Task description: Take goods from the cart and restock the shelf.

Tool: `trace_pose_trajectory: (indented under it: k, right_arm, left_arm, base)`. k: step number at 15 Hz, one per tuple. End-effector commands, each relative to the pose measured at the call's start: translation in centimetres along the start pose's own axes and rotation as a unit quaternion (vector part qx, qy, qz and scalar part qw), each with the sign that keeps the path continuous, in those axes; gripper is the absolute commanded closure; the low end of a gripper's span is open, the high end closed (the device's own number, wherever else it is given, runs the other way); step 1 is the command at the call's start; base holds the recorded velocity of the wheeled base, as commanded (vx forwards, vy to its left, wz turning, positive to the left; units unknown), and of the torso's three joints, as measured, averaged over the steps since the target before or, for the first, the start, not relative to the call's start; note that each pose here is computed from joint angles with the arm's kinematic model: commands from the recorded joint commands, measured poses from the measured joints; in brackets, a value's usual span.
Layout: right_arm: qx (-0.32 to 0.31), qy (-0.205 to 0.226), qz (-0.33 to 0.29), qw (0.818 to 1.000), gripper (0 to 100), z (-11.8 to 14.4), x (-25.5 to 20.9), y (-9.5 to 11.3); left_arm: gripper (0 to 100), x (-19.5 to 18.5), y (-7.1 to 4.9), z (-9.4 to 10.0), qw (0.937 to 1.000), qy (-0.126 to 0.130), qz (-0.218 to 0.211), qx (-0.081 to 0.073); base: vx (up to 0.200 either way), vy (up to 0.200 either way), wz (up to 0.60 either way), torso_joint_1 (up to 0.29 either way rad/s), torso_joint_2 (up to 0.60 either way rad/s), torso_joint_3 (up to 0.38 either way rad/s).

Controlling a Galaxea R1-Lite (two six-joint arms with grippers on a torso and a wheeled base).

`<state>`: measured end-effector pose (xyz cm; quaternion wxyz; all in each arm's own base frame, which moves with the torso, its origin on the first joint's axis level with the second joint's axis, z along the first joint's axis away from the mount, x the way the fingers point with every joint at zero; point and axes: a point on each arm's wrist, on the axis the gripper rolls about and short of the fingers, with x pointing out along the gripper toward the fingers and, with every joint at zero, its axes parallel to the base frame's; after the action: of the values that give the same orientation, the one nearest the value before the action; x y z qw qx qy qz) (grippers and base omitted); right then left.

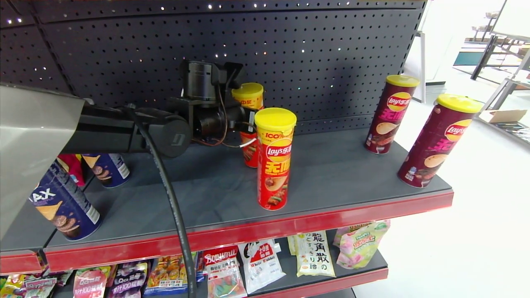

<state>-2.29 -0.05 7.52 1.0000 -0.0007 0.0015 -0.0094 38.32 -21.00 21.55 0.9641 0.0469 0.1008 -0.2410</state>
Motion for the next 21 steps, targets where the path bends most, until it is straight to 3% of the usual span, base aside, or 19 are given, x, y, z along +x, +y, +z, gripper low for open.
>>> trace_pose_trajectory:
  k: [1, 3, 9, 13, 21]
  right_arm:
    - [0.000, 0.001, 0.000, 1.000, 0, -0.02, 0.01, 0.00]
    - [0.000, 0.000, 0.000, 1.000, 0, 0.02, 0.00, 0.00]
    - [0.000, 0.001, 0.000, 1.000, 0, -0.02, 0.01, 0.00]
    - [0.000, 0.001, 0.000, 1.000, 0, -0.02, 0.01, 0.00]
    - [0.000, 0.001, 0.000, 1.000, 0, -0.02, 0.01, 0.00]
  left_arm:
    - [100, -0.03, 0.04, 0.16, 1.0000, -0.003, 0.002, 0.004]
    - [100, -0.08, 0.06, 0.26, 0.9998, -0.004, 0.007, 0.016]
    - [100, -0.10, -0.09, 0.49, 0.9995, -0.007, 0.028, 0.012]
    - [100, -0.11, -0.55, 0.39, 0.9997, -0.004, 0.025, -0.004]
    - [100, -0.07, -0.67, 0.11, 0.9996, 0.010, 0.028, -0.001]
  base:
    - [0.000, 0.000, 0.00, 0.000, 0.00, 0.000]
    - [0.000, 0.000, 0.00, 0.000, 0.00, 0.000]
    - [0.000, 0.000, 0.00, 0.000, 0.00, 0.000]
    - [0.000, 0.000, 0.00, 0.000, 0.00, 0.000]
    - [0.000, 0.000, 0.00, 0.000, 0.00, 0.000]
